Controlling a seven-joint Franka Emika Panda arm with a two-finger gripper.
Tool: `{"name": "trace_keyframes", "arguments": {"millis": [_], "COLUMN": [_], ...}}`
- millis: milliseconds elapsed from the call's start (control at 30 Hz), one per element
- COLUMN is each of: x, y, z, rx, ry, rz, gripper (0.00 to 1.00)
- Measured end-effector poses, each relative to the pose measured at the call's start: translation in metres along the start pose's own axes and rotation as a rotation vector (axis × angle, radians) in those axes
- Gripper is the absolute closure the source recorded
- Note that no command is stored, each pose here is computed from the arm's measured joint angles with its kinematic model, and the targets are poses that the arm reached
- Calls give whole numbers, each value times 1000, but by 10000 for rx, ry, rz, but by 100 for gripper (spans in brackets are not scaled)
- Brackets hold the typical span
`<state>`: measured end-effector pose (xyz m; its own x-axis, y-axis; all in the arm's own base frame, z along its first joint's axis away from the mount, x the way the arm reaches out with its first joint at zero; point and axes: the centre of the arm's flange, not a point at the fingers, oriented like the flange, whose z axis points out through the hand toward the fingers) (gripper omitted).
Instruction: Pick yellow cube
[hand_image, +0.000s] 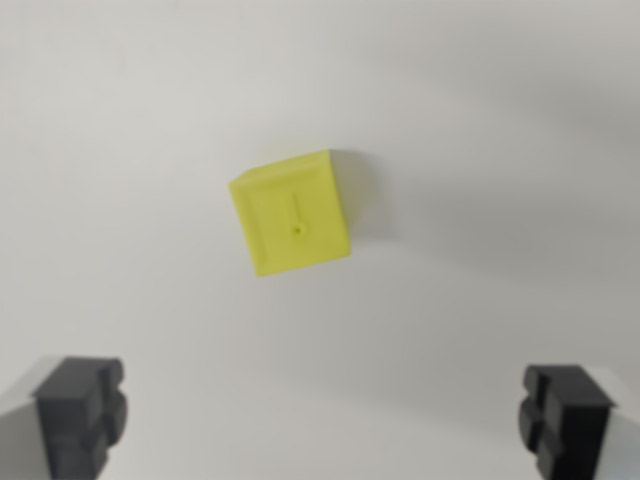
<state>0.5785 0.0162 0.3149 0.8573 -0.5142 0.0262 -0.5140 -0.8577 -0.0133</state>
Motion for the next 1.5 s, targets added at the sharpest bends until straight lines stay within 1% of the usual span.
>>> {"name": "trace_keyframes", "arguments": {"millis": [333,1000,1233,1500], "x": [-2,-6,-8,-10], "y": [-2,-5,-6,-7], "z": [25,75,93,113], "rx": [-17,-45,-60,-73], "ry": [-53,-141,-180,-216], "rz": [-435,-1311,-1617,-1966], "gripper": [0,0,0,0]}}
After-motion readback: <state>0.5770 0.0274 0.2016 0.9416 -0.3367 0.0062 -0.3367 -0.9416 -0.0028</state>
